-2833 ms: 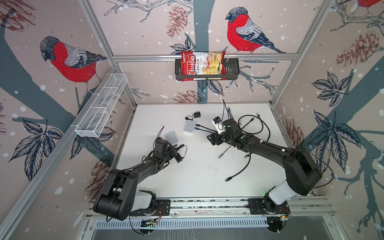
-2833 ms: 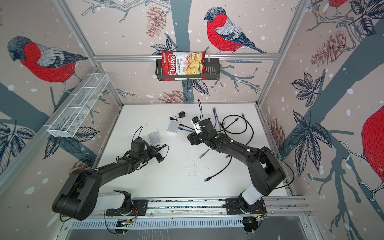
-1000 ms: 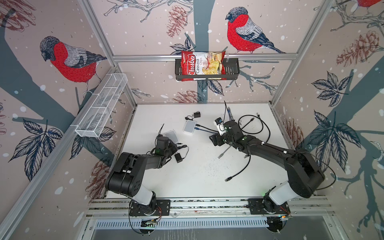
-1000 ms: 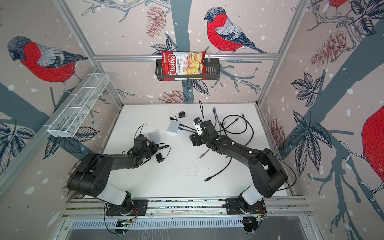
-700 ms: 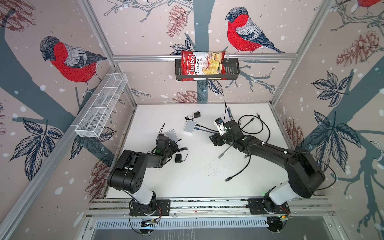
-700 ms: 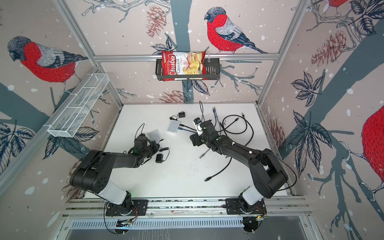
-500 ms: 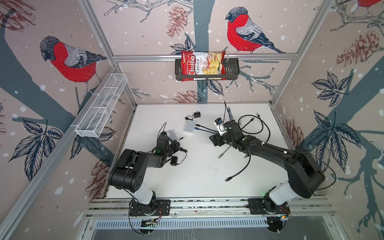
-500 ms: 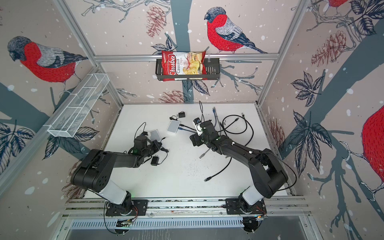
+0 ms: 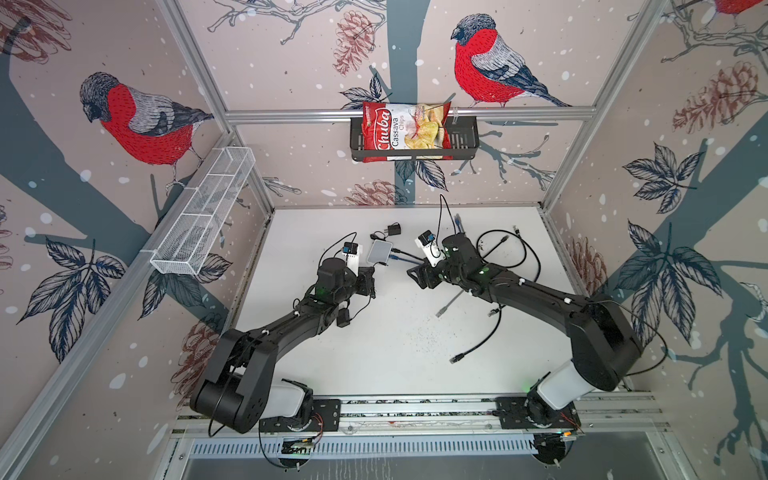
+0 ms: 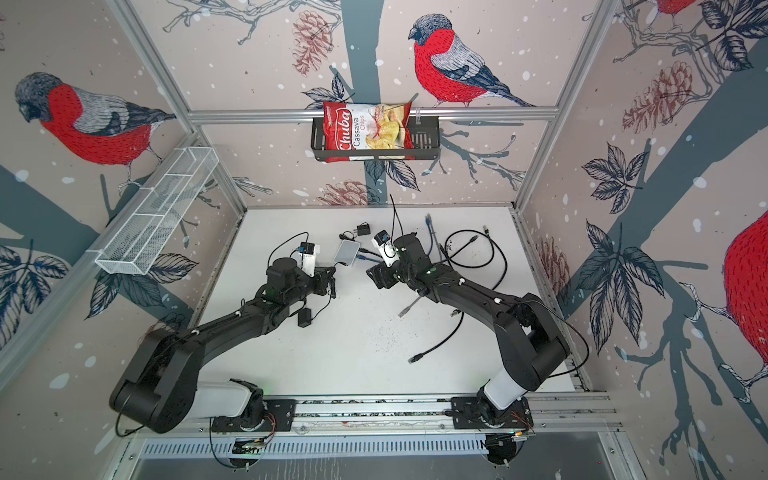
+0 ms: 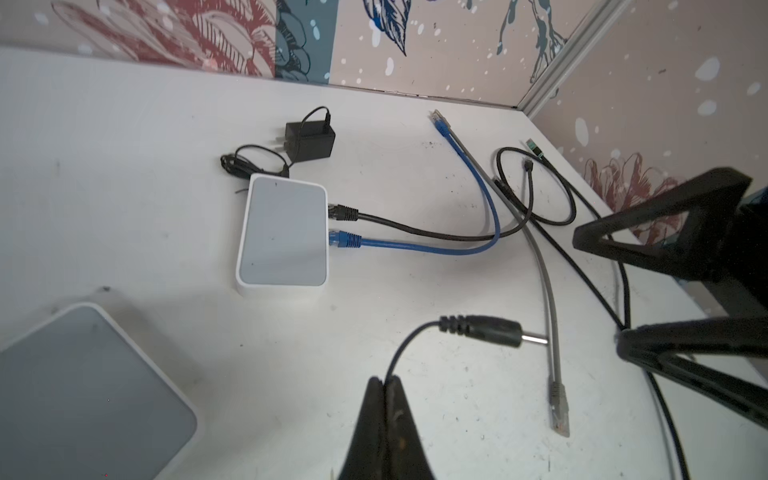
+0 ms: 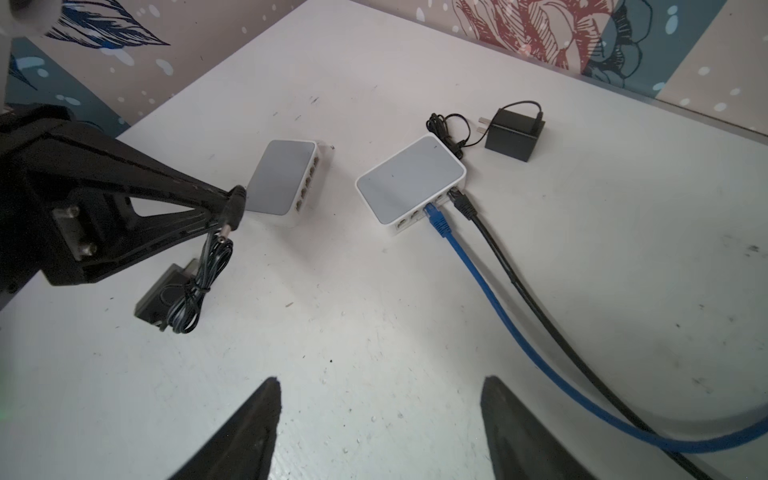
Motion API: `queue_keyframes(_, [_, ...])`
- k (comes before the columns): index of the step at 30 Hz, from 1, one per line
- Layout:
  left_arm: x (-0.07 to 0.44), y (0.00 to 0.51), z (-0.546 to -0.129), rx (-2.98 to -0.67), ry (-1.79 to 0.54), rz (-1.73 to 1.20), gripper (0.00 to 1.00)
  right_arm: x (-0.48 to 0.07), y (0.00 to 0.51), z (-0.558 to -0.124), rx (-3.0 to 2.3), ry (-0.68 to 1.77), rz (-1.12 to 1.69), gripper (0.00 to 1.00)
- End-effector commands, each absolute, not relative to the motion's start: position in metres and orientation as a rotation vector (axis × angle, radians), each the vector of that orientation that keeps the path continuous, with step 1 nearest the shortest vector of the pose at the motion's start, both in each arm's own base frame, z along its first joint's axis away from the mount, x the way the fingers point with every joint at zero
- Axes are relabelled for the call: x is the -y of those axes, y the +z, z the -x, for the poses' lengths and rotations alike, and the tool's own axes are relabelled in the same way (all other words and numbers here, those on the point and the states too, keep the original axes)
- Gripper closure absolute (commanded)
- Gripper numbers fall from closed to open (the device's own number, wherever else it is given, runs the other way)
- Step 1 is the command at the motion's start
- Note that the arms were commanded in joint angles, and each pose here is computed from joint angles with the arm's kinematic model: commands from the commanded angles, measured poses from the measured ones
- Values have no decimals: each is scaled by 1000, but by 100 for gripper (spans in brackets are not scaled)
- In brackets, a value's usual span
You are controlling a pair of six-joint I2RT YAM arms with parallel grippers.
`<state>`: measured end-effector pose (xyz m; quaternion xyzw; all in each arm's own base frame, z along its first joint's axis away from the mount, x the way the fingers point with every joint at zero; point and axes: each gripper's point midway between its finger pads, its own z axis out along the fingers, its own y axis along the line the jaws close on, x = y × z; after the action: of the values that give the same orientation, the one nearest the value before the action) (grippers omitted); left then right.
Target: Insert the plug into the switch port
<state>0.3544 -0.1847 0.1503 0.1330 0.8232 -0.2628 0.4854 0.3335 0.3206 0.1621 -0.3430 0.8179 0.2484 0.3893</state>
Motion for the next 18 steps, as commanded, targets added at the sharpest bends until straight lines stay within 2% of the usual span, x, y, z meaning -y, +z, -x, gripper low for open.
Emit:
queue_keyframes(1, [186,157,-349,-1958,-478,-500,100,-322,171,-327,-2095,724,881,24])
queue_keyframes(10, [233,167,-322,-1808,-287,-882,100,-319,201,-312,-2053,859,909,33])
queue_keyframes(18, [258,169,-310,-1709,-147,-1096,100,-327,194,-292,-2085,910,1004,44])
